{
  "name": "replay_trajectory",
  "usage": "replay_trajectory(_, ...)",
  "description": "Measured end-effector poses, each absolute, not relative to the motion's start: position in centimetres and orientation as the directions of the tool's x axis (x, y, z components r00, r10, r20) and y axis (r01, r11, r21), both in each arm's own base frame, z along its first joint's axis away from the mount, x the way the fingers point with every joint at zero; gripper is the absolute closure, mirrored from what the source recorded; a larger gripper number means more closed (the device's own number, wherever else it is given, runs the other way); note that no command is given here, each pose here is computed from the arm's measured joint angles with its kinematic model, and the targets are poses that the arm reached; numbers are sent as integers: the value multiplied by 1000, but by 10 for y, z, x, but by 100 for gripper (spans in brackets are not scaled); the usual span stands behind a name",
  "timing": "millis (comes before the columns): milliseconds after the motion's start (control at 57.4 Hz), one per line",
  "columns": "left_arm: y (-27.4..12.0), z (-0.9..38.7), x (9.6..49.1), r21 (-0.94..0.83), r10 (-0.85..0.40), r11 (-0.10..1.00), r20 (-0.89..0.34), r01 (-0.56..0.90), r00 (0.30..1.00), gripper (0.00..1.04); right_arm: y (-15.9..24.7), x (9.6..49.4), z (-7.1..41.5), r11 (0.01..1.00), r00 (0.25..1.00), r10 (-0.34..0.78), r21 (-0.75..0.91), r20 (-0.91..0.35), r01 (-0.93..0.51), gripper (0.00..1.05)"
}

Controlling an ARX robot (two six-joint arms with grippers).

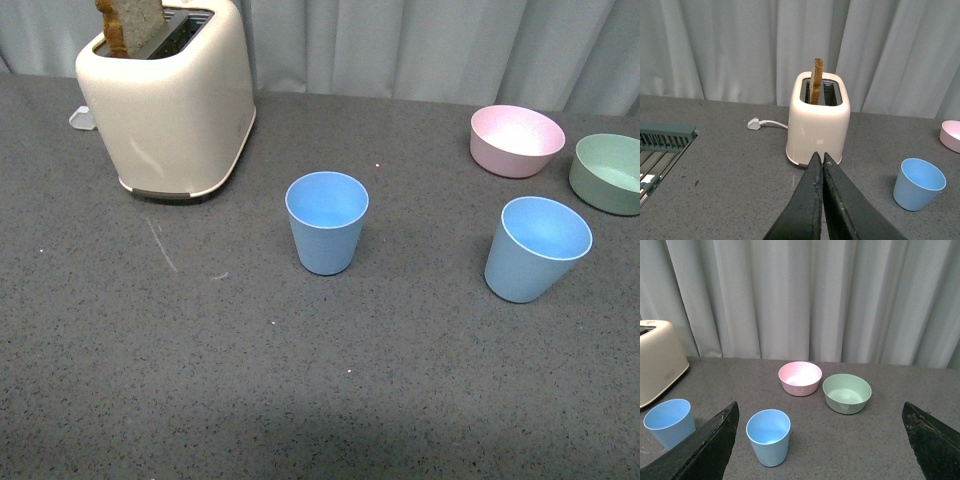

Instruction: Stack blue cups with both arms

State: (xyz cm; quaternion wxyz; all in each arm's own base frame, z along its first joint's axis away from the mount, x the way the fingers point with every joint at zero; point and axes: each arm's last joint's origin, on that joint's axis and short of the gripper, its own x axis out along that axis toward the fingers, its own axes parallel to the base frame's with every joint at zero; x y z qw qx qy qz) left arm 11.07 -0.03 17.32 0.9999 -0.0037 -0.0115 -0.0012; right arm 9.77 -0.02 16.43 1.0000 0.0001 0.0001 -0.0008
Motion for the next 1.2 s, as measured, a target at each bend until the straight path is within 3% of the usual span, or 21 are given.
replay_trajectory(453, 0, 170, 97, -8, -3, 1000, 16, 3, 1000, 101, 0, 98, 164, 1000, 1000, -2, 0, 0, 2, 10)
replay_trajectory(593, 0, 170, 97, -8, -3, 1000, 17, 3, 1000, 68, 0, 98, 164, 1000, 1000, -2, 0, 0, 2, 10)
replay_trajectory(942, 0, 170, 97, -7, -3, 1000, 17, 3, 1000, 9, 0, 98, 164, 1000, 1000, -1, 0, 0, 1, 10)
replay_trajectory(976, 0, 170, 97, -7, -3, 1000, 17, 3, 1000, 5, 0, 98, 164, 1000, 1000, -2, 0, 0, 2, 10)
replay_trajectory(1116, 0, 170, 97, -6, -3, 1000, 17, 3, 1000, 7, 0, 98, 164, 1000, 1000, 10, -12, -8, -10, 10)
replay_trajectory(1203, 0, 170, 97, -5, -3, 1000, 17, 3, 1000, 7, 1, 103, 162, 984, 986, 101, -133, -132, -118, 10)
